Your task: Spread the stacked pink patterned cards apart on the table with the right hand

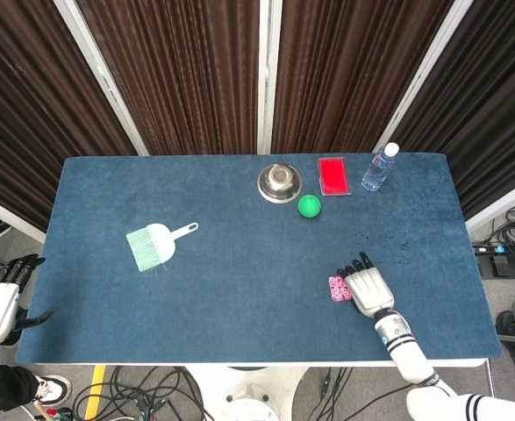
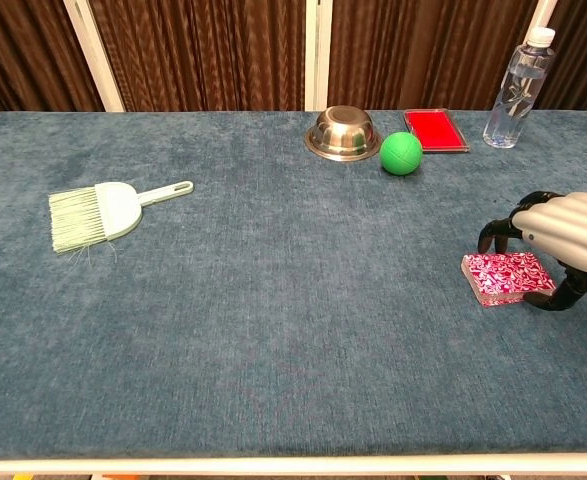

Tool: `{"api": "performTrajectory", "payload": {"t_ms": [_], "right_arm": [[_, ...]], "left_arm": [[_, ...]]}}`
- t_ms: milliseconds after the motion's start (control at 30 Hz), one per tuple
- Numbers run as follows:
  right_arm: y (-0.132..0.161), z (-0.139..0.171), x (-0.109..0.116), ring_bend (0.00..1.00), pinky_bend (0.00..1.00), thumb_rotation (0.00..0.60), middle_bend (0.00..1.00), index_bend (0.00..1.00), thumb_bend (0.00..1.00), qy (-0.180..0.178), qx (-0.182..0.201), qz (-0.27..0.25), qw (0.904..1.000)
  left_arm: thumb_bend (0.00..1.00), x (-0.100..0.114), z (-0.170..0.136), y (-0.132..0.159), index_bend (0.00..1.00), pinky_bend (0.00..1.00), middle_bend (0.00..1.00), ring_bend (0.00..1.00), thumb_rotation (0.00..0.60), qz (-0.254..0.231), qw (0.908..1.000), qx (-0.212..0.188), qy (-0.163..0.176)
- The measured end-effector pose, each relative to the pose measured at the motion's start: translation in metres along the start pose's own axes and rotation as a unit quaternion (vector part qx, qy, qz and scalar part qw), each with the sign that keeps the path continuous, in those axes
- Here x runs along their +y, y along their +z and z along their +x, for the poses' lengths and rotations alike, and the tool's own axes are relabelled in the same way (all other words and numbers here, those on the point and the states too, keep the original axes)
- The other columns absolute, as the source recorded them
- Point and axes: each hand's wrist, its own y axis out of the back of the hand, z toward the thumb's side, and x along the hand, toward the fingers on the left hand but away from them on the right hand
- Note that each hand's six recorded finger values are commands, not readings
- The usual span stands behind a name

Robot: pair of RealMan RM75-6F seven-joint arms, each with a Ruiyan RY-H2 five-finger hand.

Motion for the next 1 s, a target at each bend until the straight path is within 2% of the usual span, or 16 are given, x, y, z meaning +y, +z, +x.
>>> {"api": "performTrajectory", "payload": {"t_ms": [433,800,1000], "right_arm": [[0.0019,-0.0035,-0.0034,0.15,0.06,0.600,0.32,0.29,0.22,0.004,0.000,0.004,1.0000],[0.0026,-0.0046,-0.0010,0.16,0.06,0.600,0.38,0.37,0.26,-0.008,-0.001,0.004,1.0000],[0.0025,-0.0048,-0.0005,0.16,0.06,0.600,0.39,0.38,0.26,-0.010,-0.002,0.001,0.9999]], "left_arm": [[0.00,-0.0005,-0.0002,-0.0045,0.16,0.24,0.13,0.11,0.600,-0.003,1.0000,0.008,0.001],[0.00,-0.0019,0.0005,-0.0048,0.16,0.24,0.13,0.11,0.600,-0.003,1.0000,0.008,0.000],[0.00,-0.0026,0.0005,-0.0054,0.16,0.24,0.13,0.11,0.600,-0.004,0.9999,0.010,-0.001]]}}
